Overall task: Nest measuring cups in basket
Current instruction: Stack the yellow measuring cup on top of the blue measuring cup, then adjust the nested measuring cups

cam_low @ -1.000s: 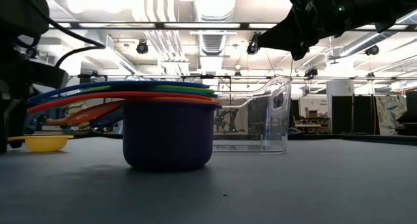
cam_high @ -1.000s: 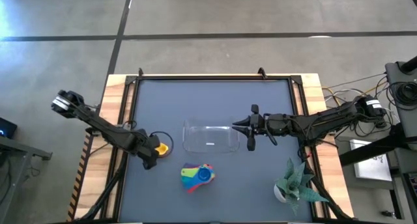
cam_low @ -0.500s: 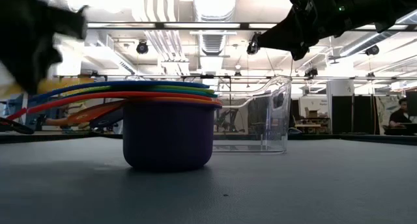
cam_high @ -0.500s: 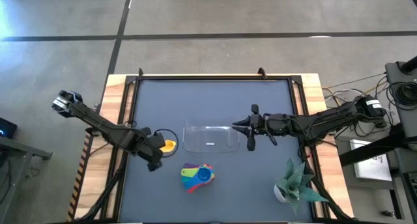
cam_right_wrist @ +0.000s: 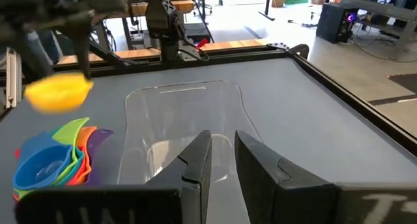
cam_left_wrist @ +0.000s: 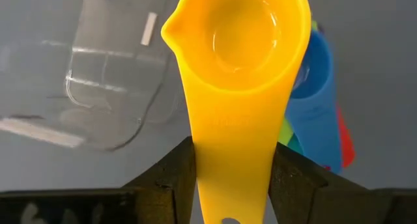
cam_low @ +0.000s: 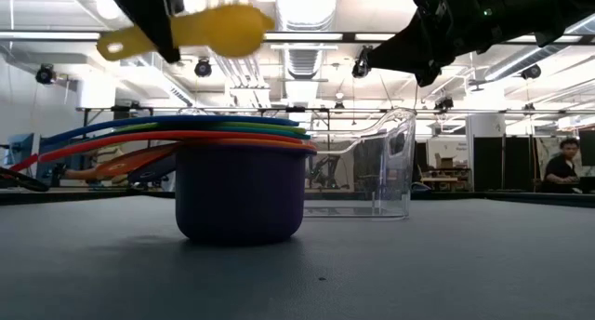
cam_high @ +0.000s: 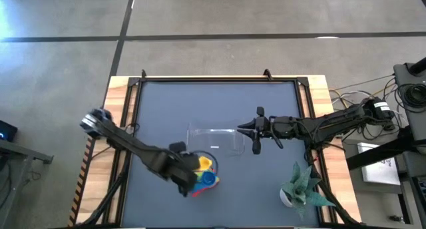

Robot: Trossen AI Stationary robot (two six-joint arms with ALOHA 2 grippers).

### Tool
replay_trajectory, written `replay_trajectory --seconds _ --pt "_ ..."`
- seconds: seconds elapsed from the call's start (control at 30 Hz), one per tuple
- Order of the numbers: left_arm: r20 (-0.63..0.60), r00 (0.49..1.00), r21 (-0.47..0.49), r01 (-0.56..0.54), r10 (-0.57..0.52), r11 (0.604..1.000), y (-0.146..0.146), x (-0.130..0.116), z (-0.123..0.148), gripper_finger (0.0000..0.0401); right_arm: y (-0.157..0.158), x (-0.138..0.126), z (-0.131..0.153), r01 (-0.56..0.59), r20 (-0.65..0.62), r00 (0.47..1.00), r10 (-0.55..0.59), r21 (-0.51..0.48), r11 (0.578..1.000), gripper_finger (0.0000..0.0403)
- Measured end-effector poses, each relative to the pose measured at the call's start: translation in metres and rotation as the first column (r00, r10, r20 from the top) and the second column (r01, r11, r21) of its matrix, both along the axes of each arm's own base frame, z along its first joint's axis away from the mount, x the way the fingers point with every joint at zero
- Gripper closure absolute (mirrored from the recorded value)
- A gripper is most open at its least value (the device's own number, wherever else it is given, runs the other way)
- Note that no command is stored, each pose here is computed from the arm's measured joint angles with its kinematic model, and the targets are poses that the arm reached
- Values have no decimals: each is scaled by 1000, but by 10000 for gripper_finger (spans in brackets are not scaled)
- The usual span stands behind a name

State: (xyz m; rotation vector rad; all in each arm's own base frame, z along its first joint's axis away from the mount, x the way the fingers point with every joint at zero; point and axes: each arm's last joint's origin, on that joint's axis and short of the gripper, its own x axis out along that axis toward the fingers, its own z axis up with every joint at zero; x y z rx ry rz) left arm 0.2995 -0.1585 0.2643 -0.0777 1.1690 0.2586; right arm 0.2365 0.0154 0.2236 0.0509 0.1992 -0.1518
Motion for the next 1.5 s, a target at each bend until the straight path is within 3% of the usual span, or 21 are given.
replay_trajectory --seconds 0.17,0.4,0.67,1.2,1.27,1.4,1.5 --pt "-127 991 72 43 -34 996 -18 26 -16 266 0 0 0 0 -5 1000 0 0 1000 346" --pt "-159 984 4 87 -85 996 -36 45 -22 265 0 0 -1 0 -6 1000 0 0 1000 346" --pt "-219 974 -20 61 -64 998 -40 45 -34 261 0 0 -1 2 -10 1000 -2 9 1000 346" --pt "-230 967 -29 109 -113 994 -40 44 -33 156 0 0 -1 2 -11 1000 -2 8 1000 346" --pt "-246 959 14 151 -143 988 -39 42 -32 145 0 0 -1 2 -11 1000 -2 10 1000 346" --pt "-279 956 209 153 -91 966 -33 26 -26 134 6 0 1 -56 -3 998 56 22 998 346" --pt "-219 971 206 137 -91 969 -30 13 -13 135 17 2 9 -128 20 992 129 -12 992 346"
